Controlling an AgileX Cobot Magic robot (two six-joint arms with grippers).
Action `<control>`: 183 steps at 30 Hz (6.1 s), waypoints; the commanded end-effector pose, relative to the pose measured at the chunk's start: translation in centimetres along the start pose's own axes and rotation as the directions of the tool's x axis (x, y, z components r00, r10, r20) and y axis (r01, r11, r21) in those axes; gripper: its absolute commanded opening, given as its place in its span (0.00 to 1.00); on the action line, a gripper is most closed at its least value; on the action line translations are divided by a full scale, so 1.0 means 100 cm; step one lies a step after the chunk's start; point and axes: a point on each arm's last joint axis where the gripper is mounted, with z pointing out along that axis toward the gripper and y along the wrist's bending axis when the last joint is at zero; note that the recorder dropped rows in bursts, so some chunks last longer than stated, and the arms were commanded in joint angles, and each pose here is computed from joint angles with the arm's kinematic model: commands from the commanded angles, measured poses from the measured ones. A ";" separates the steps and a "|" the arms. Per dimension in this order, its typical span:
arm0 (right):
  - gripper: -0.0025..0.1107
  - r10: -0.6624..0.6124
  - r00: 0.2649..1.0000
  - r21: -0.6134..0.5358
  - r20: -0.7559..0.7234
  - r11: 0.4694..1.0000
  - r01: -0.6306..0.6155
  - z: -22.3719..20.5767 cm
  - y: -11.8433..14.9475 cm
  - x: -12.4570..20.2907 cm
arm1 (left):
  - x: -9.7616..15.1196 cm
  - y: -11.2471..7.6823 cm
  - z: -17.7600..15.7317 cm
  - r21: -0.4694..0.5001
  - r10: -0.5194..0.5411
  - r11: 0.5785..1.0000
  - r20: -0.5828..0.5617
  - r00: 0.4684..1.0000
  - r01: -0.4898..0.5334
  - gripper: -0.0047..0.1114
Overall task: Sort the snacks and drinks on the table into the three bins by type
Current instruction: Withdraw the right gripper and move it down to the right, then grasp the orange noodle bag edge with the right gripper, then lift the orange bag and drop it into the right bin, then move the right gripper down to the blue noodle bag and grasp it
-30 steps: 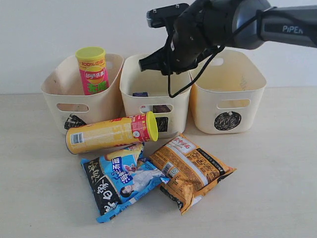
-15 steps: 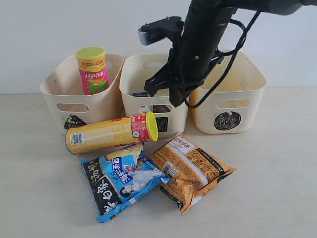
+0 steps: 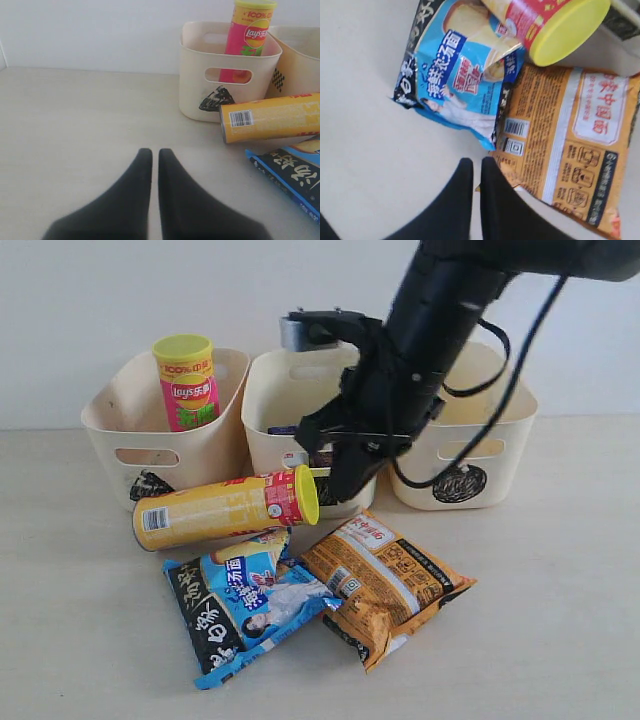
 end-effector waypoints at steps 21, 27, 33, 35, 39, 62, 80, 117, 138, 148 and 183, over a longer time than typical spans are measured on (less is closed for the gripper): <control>0.14 0.566 0.824 -0.387 0.020 0.764 -0.516 0.026 -0.153 0.135 | 0.000 0.000 0.000 -0.001 -0.003 1.000 0.007 1.000 0.003 0.07; 0.70 0.593 0.804 -0.388 -0.038 0.733 -0.559 0.056 -0.168 0.143 | 0.000 0.000 0.000 -0.001 -0.003 1.000 0.007 1.000 0.003 0.07; 0.86 0.612 0.787 -0.420 -0.075 0.696 -0.582 0.080 -0.175 0.149 | 0.000 0.000 0.000 -0.001 -0.003 1.000 0.006 1.000 0.003 0.07; 0.86 0.619 0.782 -0.448 -0.067 0.682 -0.578 0.086 -0.177 0.148 | 0.000 0.000 0.000 -0.001 -0.003 1.000 0.006 1.000 0.003 0.07; 0.86 0.651 0.758 -0.491 -0.037 0.649 -0.581 0.091 -0.179 0.144 | 0.001 0.000 0.000 0.000 -0.003 1.000 0.002 1.000 0.003 0.07; 0.37 0.551 0.834 -0.407 0.005 0.763 -0.502 0.126 -0.143 0.112 | 0.001 0.000 0.000 0.000 -0.003 1.000 0.002 1.000 0.003 0.07; 0.02 0.436 0.895 -0.414 0.091 0.834 -0.364 0.036 -0.136 0.117 | 0.000 0.000 0.000 -0.001 -0.003 1.000 0.007 1.000 0.003 0.07; 0.02 0.304 0.518 0.053 0.799 0.824 -0.565 -0.125 -0.153 0.048 | 0.001 0.000 0.000 -0.001 -0.003 1.000 0.004 1.000 0.003 0.07; 0.58 0.444 0.541 -0.009 0.714 0.779 -0.627 -0.041 -0.239 0.016 | 0.000 0.000 0.000 -0.001 -0.003 1.000 0.007 1.000 0.003 0.07; 0.30 0.360 0.540 -0.003 0.760 0.834 -0.552 -0.102 -0.196 0.012 | 0.000 0.000 0.000 -0.001 -0.003 1.000 0.007 1.000 0.003 0.07; 0.02 0.674 0.594 -0.237 0.439 0.725 -0.646 0.020 -0.046 0.138 | 0.001 0.000 0.000 0.000 -0.003 1.000 0.003 1.000 0.003 0.07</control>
